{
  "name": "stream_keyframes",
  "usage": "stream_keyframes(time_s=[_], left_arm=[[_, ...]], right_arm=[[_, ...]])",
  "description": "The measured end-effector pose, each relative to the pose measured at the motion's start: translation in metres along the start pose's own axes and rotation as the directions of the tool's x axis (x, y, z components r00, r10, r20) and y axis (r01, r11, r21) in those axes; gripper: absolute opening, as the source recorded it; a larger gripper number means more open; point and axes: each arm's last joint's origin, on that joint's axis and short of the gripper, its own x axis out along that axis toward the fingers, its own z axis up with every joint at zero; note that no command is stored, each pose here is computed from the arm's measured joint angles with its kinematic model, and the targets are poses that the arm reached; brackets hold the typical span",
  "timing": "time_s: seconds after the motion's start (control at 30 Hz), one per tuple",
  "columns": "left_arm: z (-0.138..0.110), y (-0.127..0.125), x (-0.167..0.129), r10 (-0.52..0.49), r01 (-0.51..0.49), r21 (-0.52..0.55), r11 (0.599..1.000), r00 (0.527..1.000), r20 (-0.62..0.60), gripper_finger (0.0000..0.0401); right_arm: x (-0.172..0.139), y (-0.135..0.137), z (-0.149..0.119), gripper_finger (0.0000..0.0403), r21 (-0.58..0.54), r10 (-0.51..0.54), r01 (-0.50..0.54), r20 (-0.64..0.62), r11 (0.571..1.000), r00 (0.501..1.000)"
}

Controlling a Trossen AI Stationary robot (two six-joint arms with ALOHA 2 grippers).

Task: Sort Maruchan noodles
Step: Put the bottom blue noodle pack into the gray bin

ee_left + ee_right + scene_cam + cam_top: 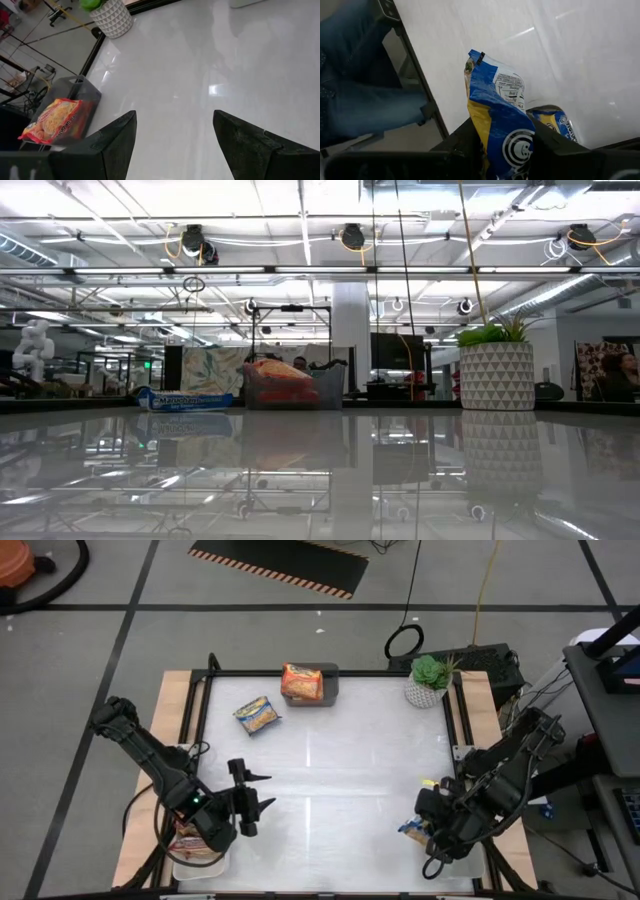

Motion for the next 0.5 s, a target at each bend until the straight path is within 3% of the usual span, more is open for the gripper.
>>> stream_keyframes(time_s=[0.27, 0.5], left_arm=[[0.0, 0.0, 0.0, -0.001, 0.001, 0.001, 1.0, 1.0, -0.001, 0.0269], [0.0, 0.0, 0.0, -0.003, 0.003, -0.001, 1.0, 1.0, -0.002, 0.0269]], right_arm=[[0.0, -0.006, -0.002, 0.0095, 0.015, -0.063, 0.063, -0.021, 0.998, 0.998], [0.002, -0.003, -0.016, 0.0095, -0.042, -0.088, 0.087, -0.037, 0.995, 0.995]])
